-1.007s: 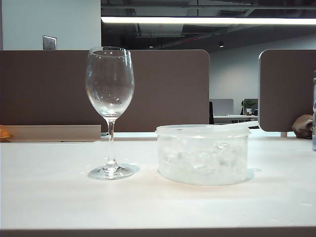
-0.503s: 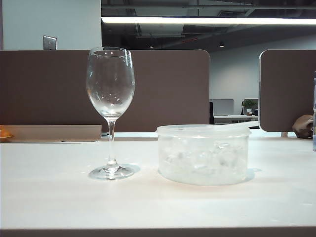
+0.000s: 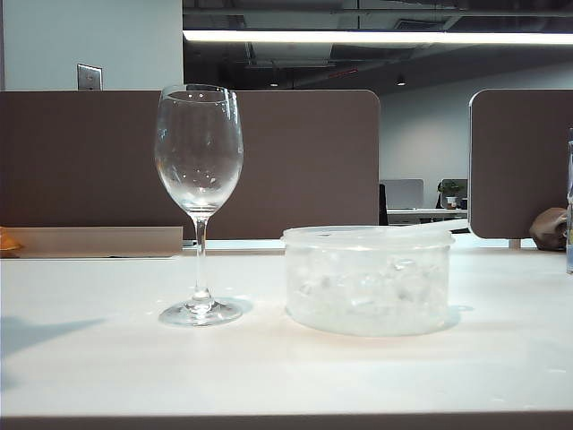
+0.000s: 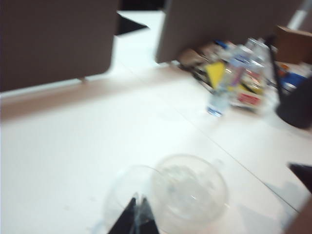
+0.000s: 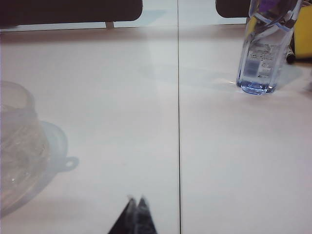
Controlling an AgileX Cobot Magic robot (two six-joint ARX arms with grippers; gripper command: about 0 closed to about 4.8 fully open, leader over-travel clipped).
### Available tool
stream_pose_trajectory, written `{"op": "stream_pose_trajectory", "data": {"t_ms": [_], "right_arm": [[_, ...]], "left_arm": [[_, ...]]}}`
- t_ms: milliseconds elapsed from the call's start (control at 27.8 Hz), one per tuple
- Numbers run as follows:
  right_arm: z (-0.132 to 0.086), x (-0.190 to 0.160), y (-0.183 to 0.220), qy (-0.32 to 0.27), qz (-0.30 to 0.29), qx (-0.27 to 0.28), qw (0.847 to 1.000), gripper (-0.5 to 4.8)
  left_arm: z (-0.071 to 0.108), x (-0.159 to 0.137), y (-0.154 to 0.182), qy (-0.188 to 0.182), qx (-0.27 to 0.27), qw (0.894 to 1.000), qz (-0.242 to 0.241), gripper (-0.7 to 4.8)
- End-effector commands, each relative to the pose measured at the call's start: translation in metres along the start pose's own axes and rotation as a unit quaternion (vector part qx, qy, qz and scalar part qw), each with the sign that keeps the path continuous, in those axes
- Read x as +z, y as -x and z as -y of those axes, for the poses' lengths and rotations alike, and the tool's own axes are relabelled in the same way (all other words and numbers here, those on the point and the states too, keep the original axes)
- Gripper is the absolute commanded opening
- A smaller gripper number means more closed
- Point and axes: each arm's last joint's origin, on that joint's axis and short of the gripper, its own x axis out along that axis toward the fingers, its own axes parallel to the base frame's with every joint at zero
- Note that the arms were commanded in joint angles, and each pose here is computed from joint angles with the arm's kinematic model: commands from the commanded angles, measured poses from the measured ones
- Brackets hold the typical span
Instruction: Pick up an ice shovel filled with ice cubes and pour the ice from the shovel into the glass.
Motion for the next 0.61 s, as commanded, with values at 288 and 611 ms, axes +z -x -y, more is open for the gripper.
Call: {"op": "stream_pose_trajectory", "data": {"t_ms": [288, 611], "right_arm": [[0.000, -0.002, -0.001, 0.001, -0.003, 0.000, 1.000, -0.05], [0.000, -0.002, -0.001, 0.001, -0.003, 0.000, 1.000, -0.05]], "left_arm": [[0.007, -0.033, -0.009, 0.074, -0.093, 0.978, -0.173, -0.02], [0.014, -0.037, -0.012, 0.013, -0.093, 0.977, -0.193, -0.02]]}}
